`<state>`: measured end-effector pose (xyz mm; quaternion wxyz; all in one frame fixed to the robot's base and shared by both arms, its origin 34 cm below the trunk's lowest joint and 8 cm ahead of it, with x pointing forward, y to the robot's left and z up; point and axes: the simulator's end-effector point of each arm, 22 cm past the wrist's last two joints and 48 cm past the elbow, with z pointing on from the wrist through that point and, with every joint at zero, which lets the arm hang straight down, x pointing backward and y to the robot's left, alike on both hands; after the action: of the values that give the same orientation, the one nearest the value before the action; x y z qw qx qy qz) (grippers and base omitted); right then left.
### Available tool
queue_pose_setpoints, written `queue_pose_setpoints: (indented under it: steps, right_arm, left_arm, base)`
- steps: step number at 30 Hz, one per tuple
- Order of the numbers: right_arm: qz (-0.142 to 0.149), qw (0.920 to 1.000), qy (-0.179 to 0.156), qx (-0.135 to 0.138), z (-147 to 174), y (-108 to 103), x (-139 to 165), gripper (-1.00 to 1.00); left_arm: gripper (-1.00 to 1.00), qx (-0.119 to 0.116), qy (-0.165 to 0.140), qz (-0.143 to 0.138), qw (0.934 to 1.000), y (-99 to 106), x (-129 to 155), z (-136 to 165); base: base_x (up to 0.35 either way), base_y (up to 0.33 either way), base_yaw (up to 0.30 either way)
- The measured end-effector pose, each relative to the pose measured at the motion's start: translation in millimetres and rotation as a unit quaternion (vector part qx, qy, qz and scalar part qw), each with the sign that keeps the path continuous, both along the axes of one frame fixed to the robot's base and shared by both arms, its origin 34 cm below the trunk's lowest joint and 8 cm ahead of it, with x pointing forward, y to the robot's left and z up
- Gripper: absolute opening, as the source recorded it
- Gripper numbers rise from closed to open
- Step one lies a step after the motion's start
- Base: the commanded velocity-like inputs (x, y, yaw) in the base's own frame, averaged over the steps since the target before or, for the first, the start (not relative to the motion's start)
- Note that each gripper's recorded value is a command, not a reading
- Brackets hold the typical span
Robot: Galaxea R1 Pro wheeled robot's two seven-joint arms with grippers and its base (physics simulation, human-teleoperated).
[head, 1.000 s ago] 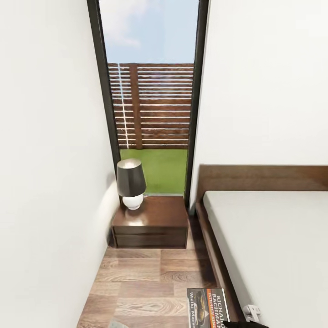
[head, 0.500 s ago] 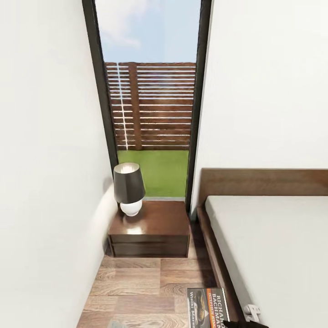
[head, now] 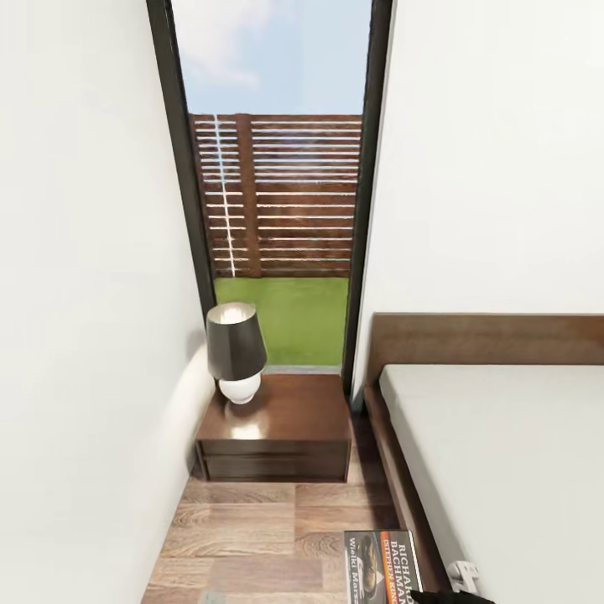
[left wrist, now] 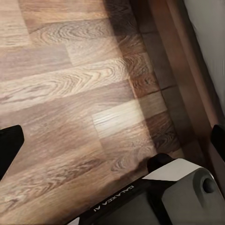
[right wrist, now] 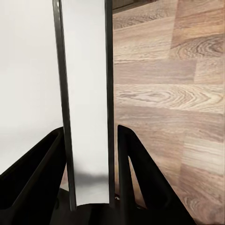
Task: In the bedroom, move the book from the bed onto either nightstand, and place the two sandals side by side next to the bed.
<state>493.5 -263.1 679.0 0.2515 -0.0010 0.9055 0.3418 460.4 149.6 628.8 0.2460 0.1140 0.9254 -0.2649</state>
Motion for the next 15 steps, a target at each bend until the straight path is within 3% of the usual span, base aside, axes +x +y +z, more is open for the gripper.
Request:
queue_pose_setpoints:
  steps: [15]
  right_arm:
    - [0.001,1.0,0.0,0.0,-0.2,1.3,-0.5,-1.0]
  left_arm:
    - [1.0,-0.001,0.0,0.0,1.0,-0.9,-0.1,0.2]
  base:
    - [0.326,0.0,0.0]
